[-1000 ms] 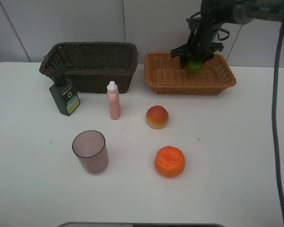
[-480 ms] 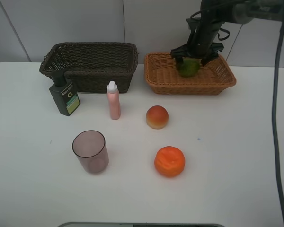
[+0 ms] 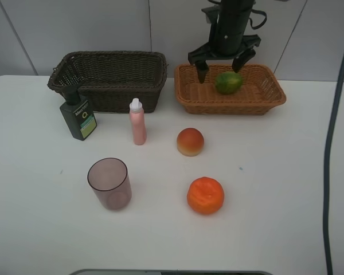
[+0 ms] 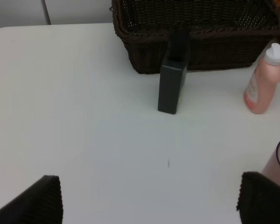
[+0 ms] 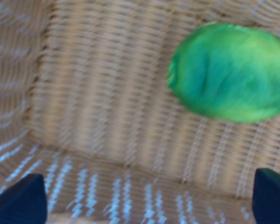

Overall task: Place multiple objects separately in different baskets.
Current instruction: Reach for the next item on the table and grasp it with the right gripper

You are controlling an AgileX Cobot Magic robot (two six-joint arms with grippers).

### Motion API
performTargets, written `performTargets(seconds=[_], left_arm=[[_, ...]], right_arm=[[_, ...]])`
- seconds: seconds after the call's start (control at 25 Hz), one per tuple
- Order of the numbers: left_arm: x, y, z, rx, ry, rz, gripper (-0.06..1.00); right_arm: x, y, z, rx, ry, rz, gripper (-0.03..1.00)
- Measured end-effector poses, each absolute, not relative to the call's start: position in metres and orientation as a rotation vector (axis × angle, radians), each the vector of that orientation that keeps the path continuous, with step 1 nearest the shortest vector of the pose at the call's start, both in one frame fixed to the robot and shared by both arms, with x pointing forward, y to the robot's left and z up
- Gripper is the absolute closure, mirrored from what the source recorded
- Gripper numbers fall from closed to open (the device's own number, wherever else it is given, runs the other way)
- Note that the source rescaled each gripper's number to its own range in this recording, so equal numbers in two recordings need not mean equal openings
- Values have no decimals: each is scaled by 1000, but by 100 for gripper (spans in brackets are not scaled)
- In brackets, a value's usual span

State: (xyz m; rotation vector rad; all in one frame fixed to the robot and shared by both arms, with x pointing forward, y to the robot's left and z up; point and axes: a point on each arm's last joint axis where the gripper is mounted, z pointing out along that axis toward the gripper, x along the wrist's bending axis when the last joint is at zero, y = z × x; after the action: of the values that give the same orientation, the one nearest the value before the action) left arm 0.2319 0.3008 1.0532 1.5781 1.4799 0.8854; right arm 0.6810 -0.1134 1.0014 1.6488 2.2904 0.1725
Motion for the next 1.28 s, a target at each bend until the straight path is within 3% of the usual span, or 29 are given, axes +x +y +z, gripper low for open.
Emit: performTargets(seconds=[0.2,0.36,0.8,1.28], left_arm=[[232,301,1053,1578,1480,885,-1],[232,301,1053,1578,1480,885,-1],[232,301,1053,1578,1480,885,-1],[232,301,1053,1578,1480,885,-1]], right_arm=[[658,-84,1028,1582,2339,250,3],[642,-67,1029,1553,2395,267,3],[607,-65,990,1643,2455,118,3],[569,-74,935,1784,2393,232,3]])
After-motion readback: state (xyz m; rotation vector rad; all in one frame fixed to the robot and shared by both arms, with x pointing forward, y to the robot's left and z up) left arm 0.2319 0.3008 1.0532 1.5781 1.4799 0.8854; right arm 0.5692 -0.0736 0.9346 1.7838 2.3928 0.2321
